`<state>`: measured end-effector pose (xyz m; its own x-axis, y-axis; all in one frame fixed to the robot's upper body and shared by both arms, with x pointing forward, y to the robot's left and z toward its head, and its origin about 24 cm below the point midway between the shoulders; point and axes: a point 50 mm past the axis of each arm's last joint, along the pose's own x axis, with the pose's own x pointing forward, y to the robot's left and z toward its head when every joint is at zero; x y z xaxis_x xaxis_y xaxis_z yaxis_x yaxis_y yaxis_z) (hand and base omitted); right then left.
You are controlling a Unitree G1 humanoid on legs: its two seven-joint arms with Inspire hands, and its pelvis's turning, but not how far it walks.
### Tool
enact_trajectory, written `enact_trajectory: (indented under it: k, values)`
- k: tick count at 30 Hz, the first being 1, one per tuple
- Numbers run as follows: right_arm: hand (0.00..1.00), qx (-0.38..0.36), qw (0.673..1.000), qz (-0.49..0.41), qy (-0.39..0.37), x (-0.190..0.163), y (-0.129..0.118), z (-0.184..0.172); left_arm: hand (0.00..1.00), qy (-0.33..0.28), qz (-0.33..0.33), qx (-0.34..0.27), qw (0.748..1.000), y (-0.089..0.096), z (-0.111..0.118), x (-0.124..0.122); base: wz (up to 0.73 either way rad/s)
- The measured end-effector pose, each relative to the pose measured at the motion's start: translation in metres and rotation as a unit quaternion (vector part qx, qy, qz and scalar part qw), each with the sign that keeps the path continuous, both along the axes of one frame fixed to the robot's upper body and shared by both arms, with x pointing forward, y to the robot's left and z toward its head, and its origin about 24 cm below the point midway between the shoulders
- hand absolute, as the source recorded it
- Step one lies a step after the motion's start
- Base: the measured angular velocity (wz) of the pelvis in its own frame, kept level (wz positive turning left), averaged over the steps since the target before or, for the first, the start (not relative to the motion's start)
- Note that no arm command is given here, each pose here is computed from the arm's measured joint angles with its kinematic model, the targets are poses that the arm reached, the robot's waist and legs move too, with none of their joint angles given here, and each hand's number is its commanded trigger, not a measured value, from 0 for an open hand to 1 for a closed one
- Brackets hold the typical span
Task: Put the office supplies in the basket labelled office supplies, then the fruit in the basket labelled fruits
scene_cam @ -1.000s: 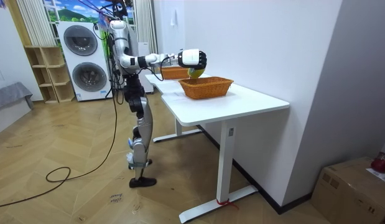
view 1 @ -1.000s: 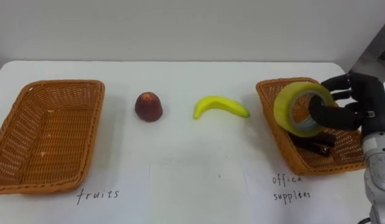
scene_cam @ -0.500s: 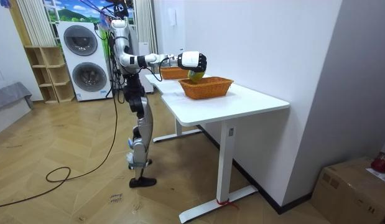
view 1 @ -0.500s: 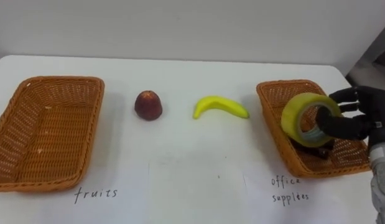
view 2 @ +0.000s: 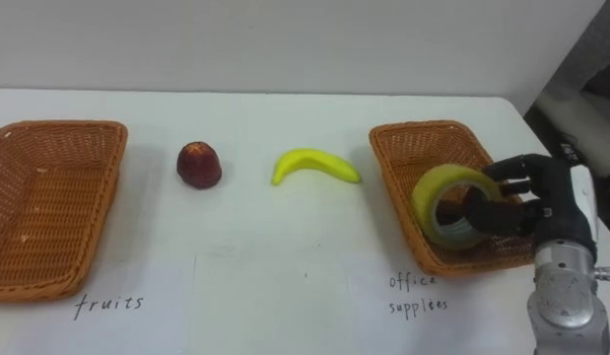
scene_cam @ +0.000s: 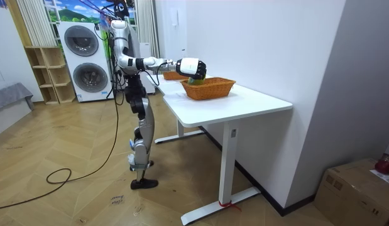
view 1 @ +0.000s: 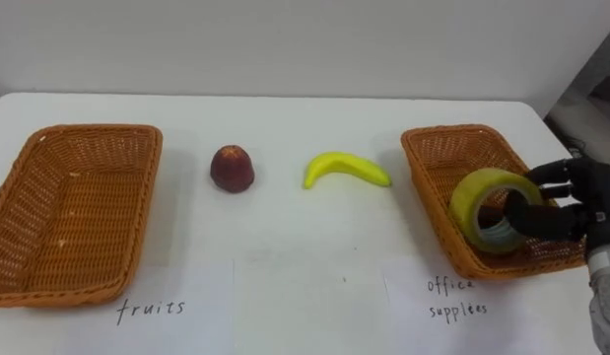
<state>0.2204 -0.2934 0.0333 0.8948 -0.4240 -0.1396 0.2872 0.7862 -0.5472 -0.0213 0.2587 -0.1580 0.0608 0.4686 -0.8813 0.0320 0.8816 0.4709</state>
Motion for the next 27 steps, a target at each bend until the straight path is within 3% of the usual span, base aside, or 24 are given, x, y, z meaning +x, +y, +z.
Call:
enact_trajectory:
  k: [7,8,9,10,11,12,27]
  values:
    - [1.00,-0.009,1.000,0.000,0.014,-0.0045,-0.0009,-0.0039,0.00,0.001,0.000,0.001,1.000,0.0004,0.0002,0.0005,0.00]
    - [0.95,-0.008,1.000,-0.001,0.017,-0.0055,-0.0013,-0.0049,0.00,0.001,0.001,0.001,1.000,0.0005,0.0002,0.0005,-0.03]
    - [0.79,-0.008,1.000,-0.002,0.019,-0.0057,-0.0015,-0.0053,0.00,0.001,0.001,0.001,1.000,0.0004,0.0002,0.0005,0.00]
    - [0.42,-0.009,1.000,-0.004,0.023,-0.0060,-0.0019,-0.0058,0.00,0.002,0.001,0.001,1.000,0.0005,0.0002,0.0004,0.00]
    - [0.15,-0.013,1.000,-0.005,0.026,-0.0062,-0.0022,-0.0060,0.00,0.003,0.001,0.001,1.000,0.0005,0.0002,0.0004,0.00]
    - [0.00,-0.016,1.000,-0.005,0.027,-0.0062,-0.0023,-0.0059,0.00,0.004,0.001,0.001,1.000,0.0005,0.0002,0.0004,0.00]
    - [0.00,-0.040,0.999,-0.001,0.036,-0.0063,-0.0027,-0.0054,0.00,0.001,0.018,0.006,1.000,0.0043,0.0015,-0.0003,0.00]
